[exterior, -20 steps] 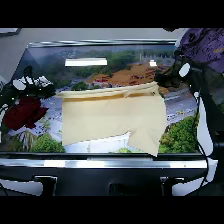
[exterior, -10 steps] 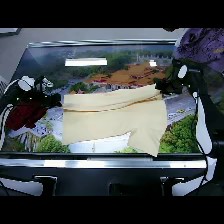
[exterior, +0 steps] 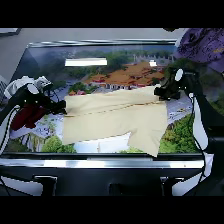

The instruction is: Fold the clothes and pants, and hang the long-sleeved shirts on hangers.

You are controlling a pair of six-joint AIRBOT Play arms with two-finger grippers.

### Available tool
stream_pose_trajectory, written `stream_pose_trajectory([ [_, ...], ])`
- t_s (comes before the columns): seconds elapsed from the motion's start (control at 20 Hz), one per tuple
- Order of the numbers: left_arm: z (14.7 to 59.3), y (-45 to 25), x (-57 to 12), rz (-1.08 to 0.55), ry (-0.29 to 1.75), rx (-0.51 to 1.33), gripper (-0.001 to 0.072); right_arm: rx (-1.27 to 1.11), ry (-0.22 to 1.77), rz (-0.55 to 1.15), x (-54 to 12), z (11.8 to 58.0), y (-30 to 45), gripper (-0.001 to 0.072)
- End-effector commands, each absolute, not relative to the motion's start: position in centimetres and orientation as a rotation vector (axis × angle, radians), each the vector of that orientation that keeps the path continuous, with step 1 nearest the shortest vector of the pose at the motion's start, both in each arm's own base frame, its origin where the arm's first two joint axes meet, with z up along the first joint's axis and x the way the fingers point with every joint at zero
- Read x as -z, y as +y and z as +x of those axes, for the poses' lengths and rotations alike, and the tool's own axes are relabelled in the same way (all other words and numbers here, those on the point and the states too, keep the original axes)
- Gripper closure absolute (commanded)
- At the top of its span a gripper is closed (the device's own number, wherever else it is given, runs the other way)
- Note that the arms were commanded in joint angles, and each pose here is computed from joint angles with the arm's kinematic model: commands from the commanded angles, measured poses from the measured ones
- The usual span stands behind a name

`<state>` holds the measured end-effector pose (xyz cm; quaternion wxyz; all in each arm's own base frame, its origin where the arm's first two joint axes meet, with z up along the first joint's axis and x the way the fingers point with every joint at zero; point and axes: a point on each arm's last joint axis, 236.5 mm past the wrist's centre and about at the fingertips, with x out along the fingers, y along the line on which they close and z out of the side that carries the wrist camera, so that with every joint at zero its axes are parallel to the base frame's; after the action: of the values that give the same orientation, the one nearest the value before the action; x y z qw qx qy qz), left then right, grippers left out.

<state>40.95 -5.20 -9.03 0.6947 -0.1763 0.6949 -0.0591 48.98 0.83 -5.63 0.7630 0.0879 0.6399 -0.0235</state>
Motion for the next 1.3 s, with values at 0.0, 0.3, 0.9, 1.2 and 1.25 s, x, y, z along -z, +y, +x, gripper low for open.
stream_pose_trajectory([
  [0.0, 40.9, -4.9, 9.7, -0.383, 1.554, 0.117, 0.0396, 0.052, 1.411, 0.191, 6.3, 48.8, 0.8, 0.0561],
  [0.3, 42.5, -3.1, 6.1, -0.362, 1.476, 0.102, 0.0173, -0.007, 1.346, 0.189, 2.2, 48.7, 1.3, 0.0149],
  [0.9, 29.3, 4.9, 1.0, -0.429, 1.437, -0.16, 0.0172, -0.163, 1.618, 0.649, 4.2, 30.0, -0.9, 0.0152],
  [1.2, 27.7, 4.3, 2.3, -0.446, 1.474, -0.164, 0.0173, -0.134, 1.773, 0.747, 7.8, 24.8, 1.2, 0.0153],
  [1.25, 27.8, 4.3, 2.3, -0.445, 1.465, -0.166, 0.0173, -0.132, 1.776, 0.766, 8.1, 24.6, 1.5, 0.0154],
])
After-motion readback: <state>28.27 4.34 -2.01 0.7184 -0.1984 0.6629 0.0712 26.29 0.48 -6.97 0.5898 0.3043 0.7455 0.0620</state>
